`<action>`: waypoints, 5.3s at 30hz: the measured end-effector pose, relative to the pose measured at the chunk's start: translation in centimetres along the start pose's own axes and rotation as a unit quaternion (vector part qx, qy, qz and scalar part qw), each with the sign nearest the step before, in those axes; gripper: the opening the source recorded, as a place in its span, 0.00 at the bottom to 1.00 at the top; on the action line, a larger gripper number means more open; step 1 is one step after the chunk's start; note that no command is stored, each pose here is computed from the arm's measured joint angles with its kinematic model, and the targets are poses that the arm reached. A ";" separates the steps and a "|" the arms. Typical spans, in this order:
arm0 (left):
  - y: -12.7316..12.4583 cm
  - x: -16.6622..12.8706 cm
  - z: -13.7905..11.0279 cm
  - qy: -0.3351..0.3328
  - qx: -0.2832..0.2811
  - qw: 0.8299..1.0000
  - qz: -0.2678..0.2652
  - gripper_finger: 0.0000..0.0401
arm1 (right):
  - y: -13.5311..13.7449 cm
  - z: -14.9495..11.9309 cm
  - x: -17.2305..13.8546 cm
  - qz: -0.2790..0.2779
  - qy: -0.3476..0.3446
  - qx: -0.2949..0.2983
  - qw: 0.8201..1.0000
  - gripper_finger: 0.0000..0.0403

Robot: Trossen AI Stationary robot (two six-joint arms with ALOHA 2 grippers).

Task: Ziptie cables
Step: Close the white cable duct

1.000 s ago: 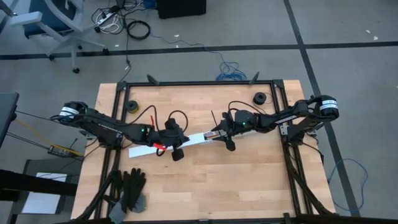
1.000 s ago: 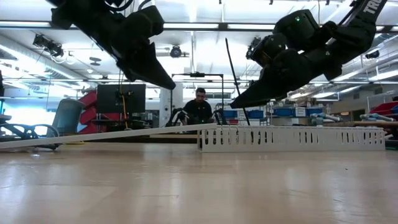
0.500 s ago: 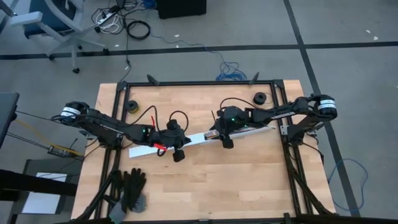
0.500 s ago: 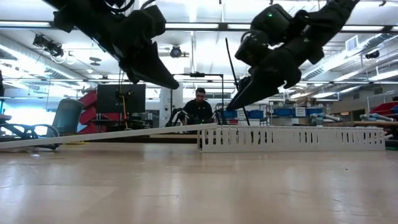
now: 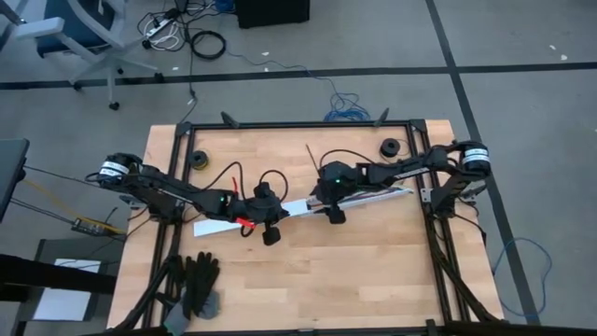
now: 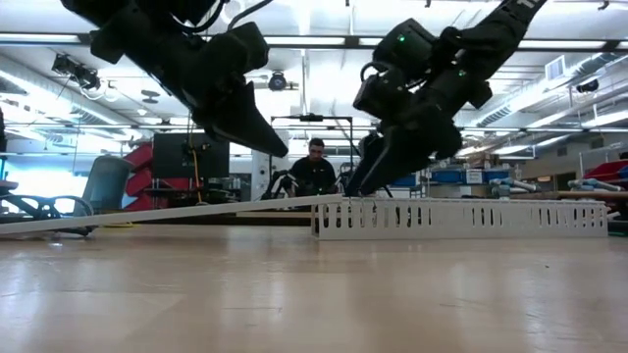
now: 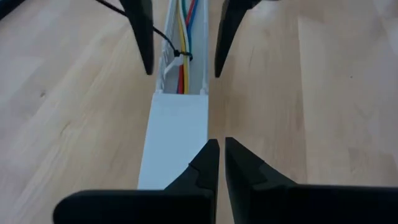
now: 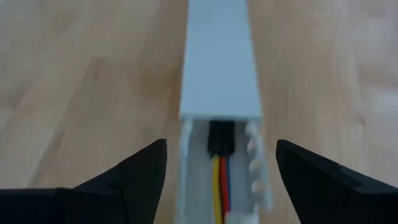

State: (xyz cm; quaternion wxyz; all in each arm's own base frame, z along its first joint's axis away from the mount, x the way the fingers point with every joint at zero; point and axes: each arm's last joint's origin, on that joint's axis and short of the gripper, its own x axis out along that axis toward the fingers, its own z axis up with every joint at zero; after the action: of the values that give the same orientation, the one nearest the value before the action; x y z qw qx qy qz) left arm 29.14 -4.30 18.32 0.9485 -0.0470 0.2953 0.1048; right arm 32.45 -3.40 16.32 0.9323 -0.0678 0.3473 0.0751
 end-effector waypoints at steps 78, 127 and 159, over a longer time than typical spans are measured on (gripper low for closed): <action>1.6 3.8 -1.1 0.007 -0.010 1.000 0.005 0.00 | 0.1 -0.3 1.1 0.005 0.020 -0.009 1.000 0.47; 2.4 5.9 -0.4 0.014 -0.003 0.999 -0.030 0.00 | 0.0 -0.2 1.2 0.003 0.015 0.002 1.000 0.64; 2.4 5.9 -0.4 0.014 -0.004 0.999 -0.029 0.00 | -0.2 -0.2 -0.5 0.006 0.045 0.013 0.999 0.67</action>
State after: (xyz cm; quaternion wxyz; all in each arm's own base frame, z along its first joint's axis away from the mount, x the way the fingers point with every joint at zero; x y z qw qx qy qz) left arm 33.13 -1.03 14.61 0.9468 -0.0610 0.3062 0.0777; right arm 31.98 -3.63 16.51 0.9159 -0.0573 0.3904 0.0732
